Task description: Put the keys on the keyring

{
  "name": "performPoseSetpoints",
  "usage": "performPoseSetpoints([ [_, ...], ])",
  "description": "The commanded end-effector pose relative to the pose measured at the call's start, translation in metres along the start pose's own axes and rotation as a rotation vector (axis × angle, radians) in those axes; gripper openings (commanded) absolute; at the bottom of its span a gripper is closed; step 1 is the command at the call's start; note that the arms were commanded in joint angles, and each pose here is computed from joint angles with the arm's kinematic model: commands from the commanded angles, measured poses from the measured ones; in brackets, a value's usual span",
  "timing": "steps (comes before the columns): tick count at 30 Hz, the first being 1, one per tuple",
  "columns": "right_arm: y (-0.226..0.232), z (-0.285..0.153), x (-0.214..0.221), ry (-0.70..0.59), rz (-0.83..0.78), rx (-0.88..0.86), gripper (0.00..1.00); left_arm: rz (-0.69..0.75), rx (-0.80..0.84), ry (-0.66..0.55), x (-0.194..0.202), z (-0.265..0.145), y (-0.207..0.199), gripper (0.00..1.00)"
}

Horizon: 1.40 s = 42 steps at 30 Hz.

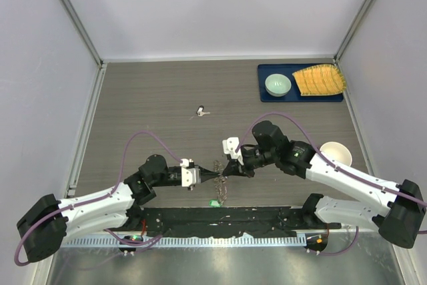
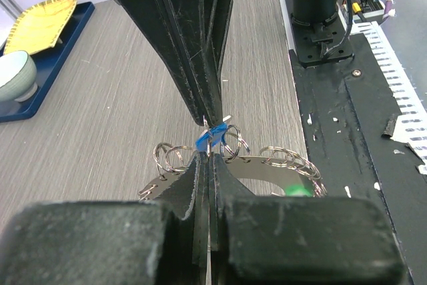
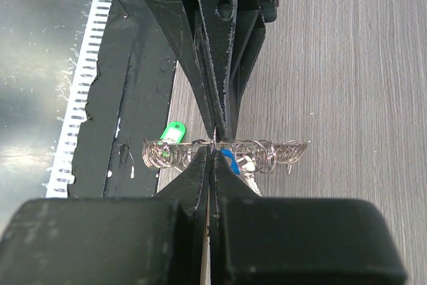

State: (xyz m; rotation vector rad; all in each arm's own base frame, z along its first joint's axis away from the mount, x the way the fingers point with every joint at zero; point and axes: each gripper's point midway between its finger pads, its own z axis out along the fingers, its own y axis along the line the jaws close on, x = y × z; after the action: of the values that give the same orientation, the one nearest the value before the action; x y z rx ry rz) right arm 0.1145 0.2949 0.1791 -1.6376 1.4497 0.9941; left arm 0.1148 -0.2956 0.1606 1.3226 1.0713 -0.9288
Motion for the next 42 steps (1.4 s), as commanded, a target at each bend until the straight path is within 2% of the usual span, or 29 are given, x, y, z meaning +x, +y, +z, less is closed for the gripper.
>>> performPoseSetpoints([
  [1,-0.005,0.001,-0.017,-0.038,-0.046,0.011,0.01,0.061,-0.013,-0.113,-0.040,0.007,0.012,0.00],
  [21,-0.009,-0.008,-0.025,-0.061,-0.081,0.077,0.01,0.050,-0.016,-0.101,-0.035,0.007,0.011,0.00],
  [42,-0.005,0.002,-0.013,-0.023,-0.051,0.028,0.01,0.056,-0.032,-0.114,-0.039,0.005,0.014,0.00],
])
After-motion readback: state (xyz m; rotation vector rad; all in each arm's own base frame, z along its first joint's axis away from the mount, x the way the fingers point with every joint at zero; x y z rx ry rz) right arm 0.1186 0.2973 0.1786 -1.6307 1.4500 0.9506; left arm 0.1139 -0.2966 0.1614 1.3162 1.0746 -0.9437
